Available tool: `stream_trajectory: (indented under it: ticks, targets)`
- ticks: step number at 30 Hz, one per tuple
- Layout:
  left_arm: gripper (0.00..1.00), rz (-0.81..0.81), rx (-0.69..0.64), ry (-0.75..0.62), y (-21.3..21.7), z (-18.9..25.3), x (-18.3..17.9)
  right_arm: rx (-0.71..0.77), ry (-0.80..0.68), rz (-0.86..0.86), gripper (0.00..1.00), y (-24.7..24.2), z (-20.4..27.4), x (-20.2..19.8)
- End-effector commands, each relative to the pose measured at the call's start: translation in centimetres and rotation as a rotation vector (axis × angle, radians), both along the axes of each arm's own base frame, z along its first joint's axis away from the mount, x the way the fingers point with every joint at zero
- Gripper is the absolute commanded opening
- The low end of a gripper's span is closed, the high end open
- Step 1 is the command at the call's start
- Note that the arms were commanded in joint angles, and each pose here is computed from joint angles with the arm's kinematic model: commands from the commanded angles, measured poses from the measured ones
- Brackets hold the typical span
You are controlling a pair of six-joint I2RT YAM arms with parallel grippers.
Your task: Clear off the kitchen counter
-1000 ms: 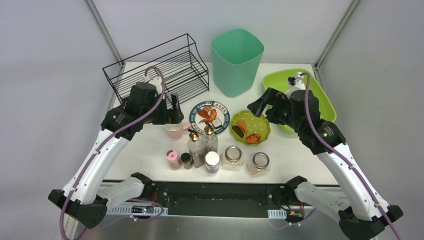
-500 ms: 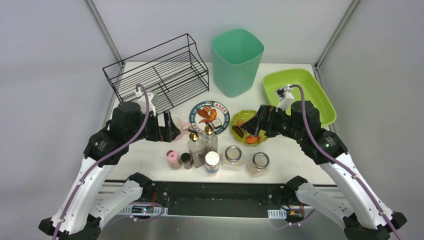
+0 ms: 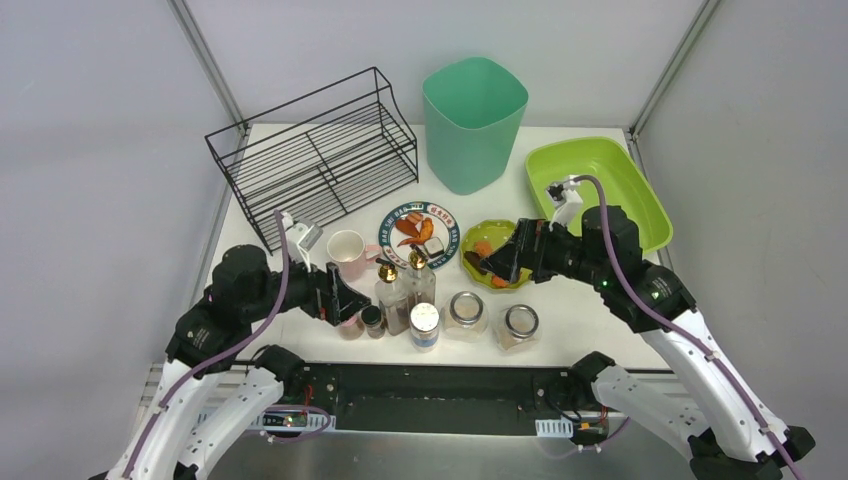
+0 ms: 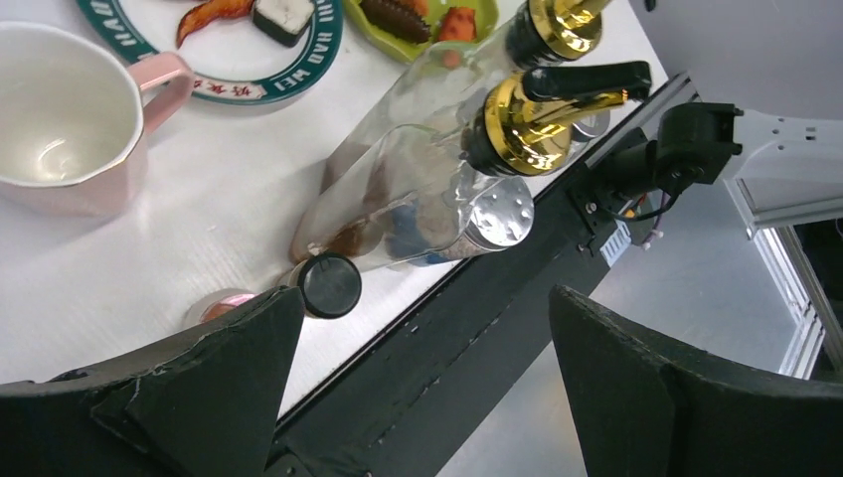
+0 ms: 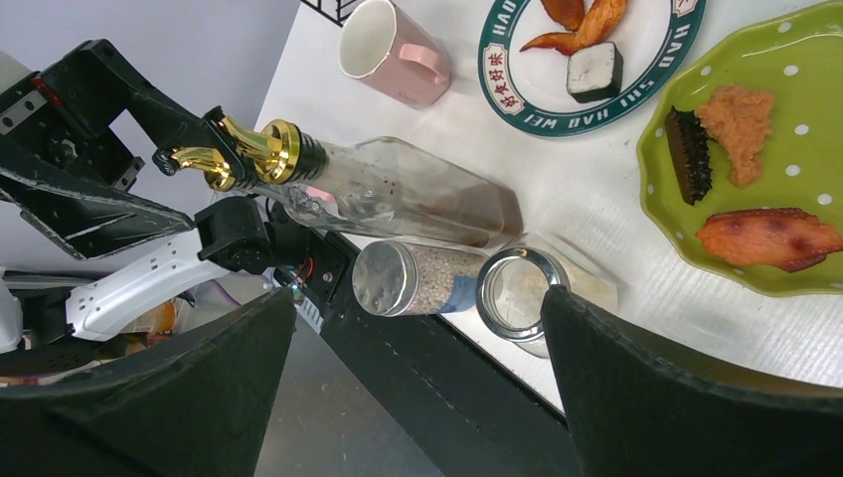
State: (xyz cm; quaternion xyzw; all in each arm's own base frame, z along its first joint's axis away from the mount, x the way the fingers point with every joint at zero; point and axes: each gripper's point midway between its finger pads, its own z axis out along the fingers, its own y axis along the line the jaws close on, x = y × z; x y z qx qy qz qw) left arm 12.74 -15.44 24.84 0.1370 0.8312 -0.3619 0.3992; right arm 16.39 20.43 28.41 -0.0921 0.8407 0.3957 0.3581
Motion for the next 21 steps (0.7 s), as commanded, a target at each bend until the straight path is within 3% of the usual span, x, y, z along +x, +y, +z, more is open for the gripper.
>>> stream_trajectory:
  ticks: [1,5,14,21]
  targets:
    - [1.00,-0.103,-0.109,-0.141,-1.6,1.9,-0.4,0.023,-0.018,0.048,0.99,0.5,0.2,-0.6]
    - [1.00,-0.136,-0.151,-0.183,-2.5,1.7,0.1,0.038,-0.001,0.066,0.99,0.9,-0.1,-0.9]
    - [1.00,-0.114,-0.093,-0.321,-2.3,1.9,2.5,0.088,0.008,0.100,0.99,1.3,-1.1,-1.8]
    - [1.00,-0.195,-0.059,-0.383,-3.0,2.1,2.7,0.087,0.018,0.117,0.99,1.6,-1.9,-2.0]
